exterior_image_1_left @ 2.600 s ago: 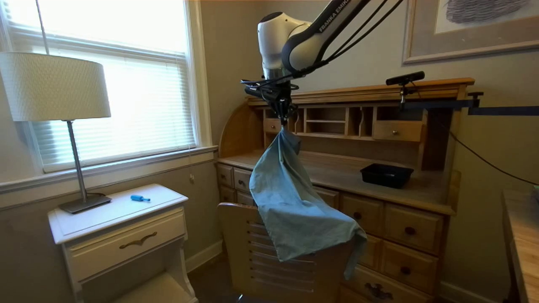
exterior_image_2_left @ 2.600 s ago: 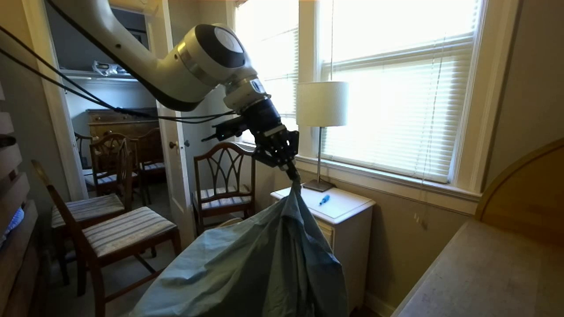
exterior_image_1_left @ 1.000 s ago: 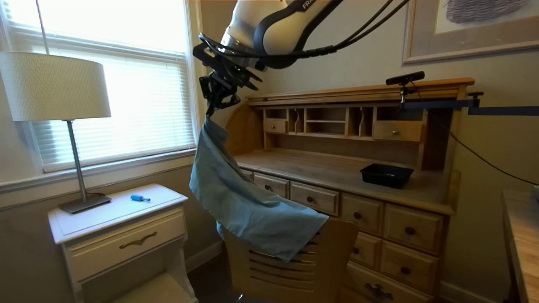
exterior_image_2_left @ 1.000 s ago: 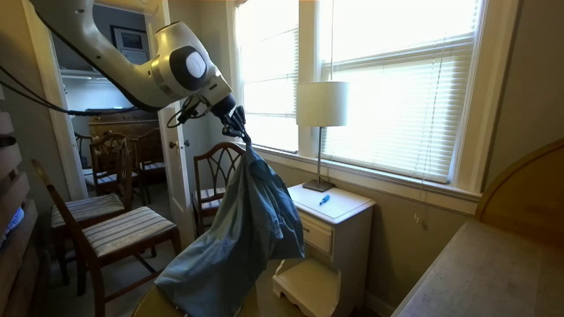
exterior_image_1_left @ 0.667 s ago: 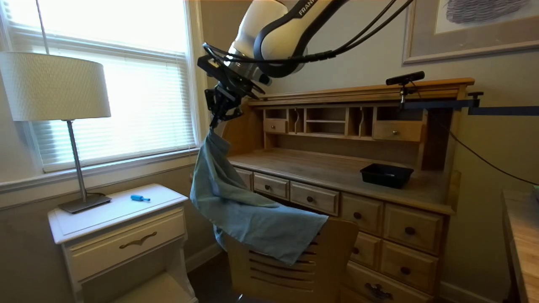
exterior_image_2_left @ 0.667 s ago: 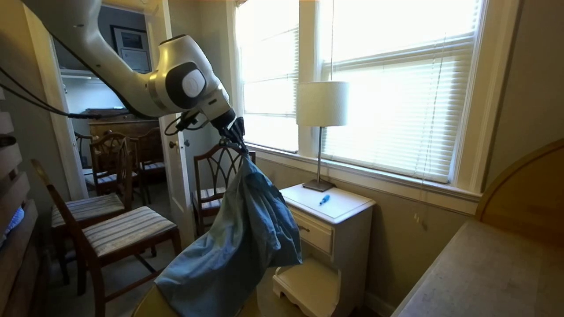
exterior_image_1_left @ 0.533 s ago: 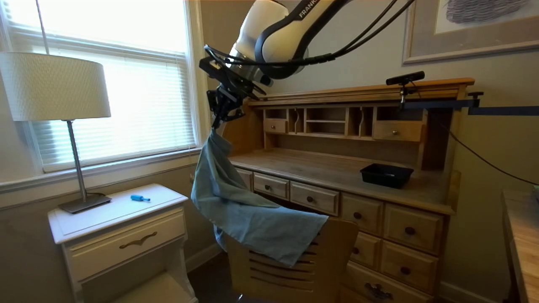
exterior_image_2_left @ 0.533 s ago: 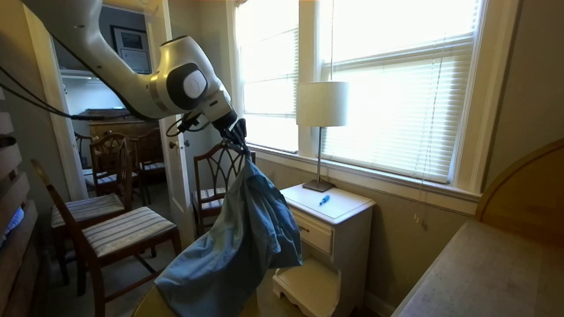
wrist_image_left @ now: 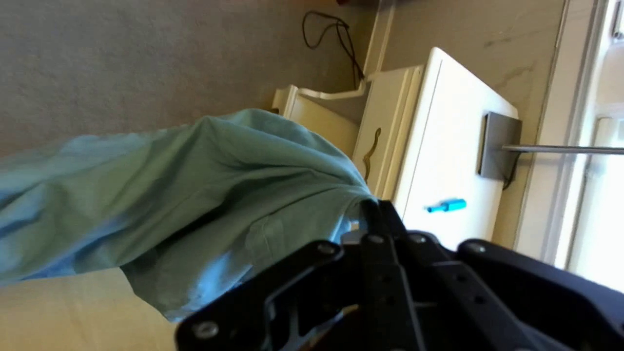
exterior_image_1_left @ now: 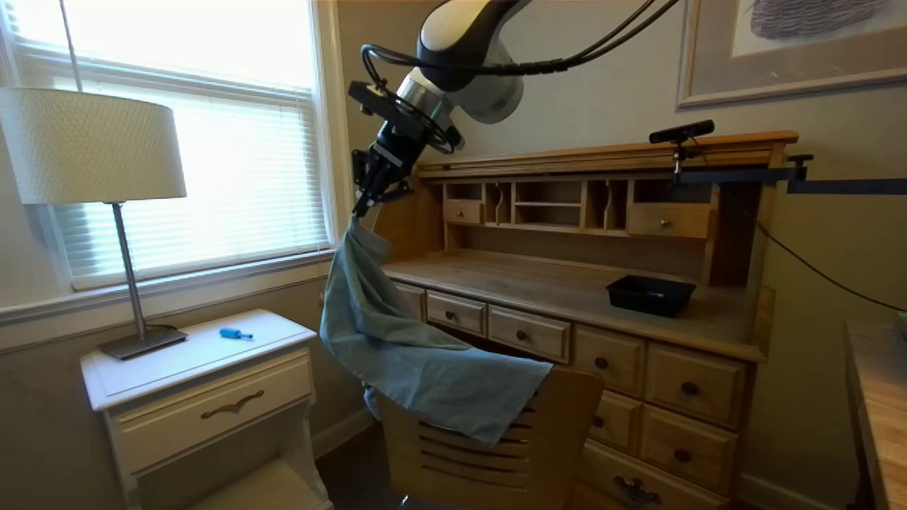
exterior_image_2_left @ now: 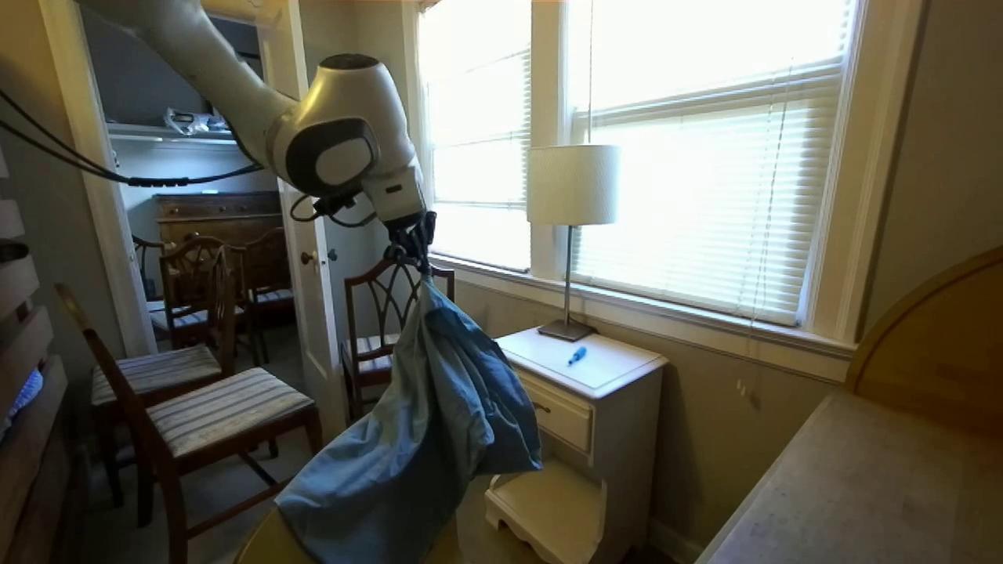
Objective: Put the cloth on the chair
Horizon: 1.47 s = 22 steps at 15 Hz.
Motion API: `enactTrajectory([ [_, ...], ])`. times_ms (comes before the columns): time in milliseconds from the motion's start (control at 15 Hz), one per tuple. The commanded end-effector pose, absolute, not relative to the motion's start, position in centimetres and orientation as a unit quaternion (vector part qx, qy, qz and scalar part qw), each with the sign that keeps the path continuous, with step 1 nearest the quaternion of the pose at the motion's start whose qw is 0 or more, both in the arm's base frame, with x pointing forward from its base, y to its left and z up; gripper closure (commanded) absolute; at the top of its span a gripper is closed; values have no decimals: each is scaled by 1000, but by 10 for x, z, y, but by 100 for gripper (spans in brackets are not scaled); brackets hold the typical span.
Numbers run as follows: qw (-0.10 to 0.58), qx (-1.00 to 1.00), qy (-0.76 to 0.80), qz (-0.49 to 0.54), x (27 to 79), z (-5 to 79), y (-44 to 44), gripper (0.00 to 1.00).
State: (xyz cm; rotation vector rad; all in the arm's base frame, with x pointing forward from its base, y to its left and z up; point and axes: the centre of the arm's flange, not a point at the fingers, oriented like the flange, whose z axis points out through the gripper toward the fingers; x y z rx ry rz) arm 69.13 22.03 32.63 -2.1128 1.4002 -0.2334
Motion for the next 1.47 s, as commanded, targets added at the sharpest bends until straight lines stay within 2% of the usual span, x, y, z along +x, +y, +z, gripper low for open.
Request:
enactTrajectory([
  [0, 303, -784, 542, 13, 695, 328, 192, 100],
  [267, 280, -778, 555, 92, 698, 315, 178, 100],
  [733, 234, -808, 526, 124, 693, 309, 194, 100],
  [1067, 216, -839, 485, 118, 672, 314, 239, 100],
  [1400, 185, -841, 492, 126, 626, 273, 282, 100],
])
